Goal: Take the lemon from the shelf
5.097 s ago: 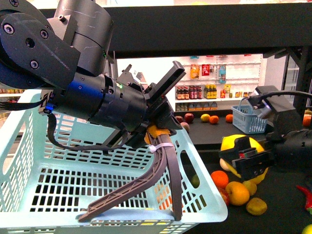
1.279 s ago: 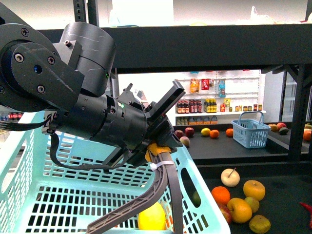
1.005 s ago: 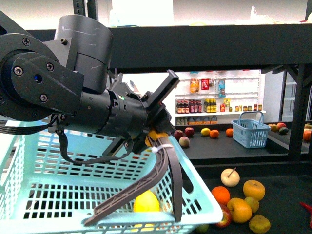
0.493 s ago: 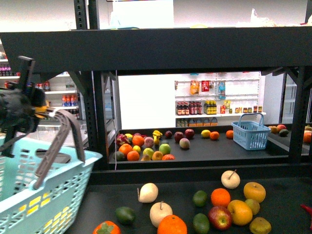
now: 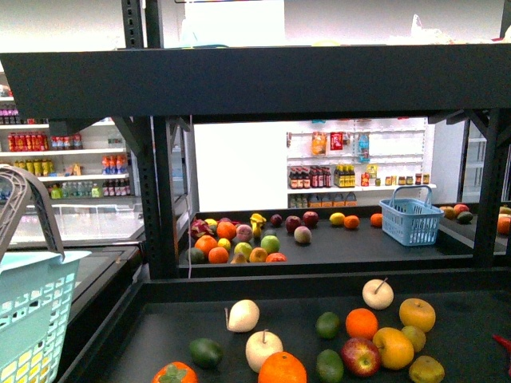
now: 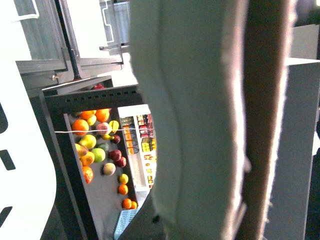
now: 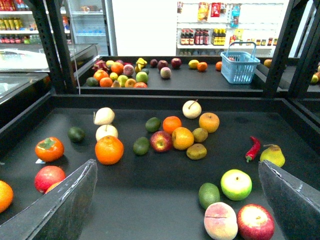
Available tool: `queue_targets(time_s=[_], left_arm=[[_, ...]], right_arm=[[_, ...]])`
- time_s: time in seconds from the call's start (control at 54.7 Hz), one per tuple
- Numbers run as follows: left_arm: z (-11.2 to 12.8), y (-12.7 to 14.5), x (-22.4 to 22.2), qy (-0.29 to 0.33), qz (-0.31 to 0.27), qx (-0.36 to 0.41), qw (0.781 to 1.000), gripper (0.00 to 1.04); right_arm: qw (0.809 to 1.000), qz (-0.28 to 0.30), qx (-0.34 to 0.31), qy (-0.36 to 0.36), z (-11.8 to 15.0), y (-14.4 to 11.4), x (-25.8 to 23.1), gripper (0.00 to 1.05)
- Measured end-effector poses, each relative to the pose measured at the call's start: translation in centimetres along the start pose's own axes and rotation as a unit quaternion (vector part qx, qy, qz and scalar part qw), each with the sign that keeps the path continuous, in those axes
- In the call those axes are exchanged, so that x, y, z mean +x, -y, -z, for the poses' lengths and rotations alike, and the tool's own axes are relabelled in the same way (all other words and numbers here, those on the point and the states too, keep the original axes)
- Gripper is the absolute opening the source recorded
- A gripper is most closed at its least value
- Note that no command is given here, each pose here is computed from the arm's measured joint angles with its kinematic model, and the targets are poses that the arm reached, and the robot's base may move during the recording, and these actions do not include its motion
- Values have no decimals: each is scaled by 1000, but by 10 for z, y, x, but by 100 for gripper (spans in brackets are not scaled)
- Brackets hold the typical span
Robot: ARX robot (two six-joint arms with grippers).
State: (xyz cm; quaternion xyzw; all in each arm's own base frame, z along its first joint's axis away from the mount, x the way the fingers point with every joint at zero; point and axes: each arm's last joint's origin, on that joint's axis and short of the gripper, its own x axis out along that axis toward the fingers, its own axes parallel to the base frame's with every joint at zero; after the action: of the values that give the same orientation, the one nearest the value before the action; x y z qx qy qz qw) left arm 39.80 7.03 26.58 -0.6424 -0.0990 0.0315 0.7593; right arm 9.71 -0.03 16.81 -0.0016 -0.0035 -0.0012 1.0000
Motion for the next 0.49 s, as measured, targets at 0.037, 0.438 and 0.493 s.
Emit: queue_targets(time_s=[0.037,0.438,0.493], left_arm=[[-5,0,0,1,6,-2,1000,7],[-46,-22,-11,-8,65,12,998,7],[-49,-30,-11,-12,69,13,997,7]], right_arm=[[1000,0,0,0,0,0,0,97],[1000,0,0,0,0,0,0,97],[1000,0,0,0,0,0,0,97]])
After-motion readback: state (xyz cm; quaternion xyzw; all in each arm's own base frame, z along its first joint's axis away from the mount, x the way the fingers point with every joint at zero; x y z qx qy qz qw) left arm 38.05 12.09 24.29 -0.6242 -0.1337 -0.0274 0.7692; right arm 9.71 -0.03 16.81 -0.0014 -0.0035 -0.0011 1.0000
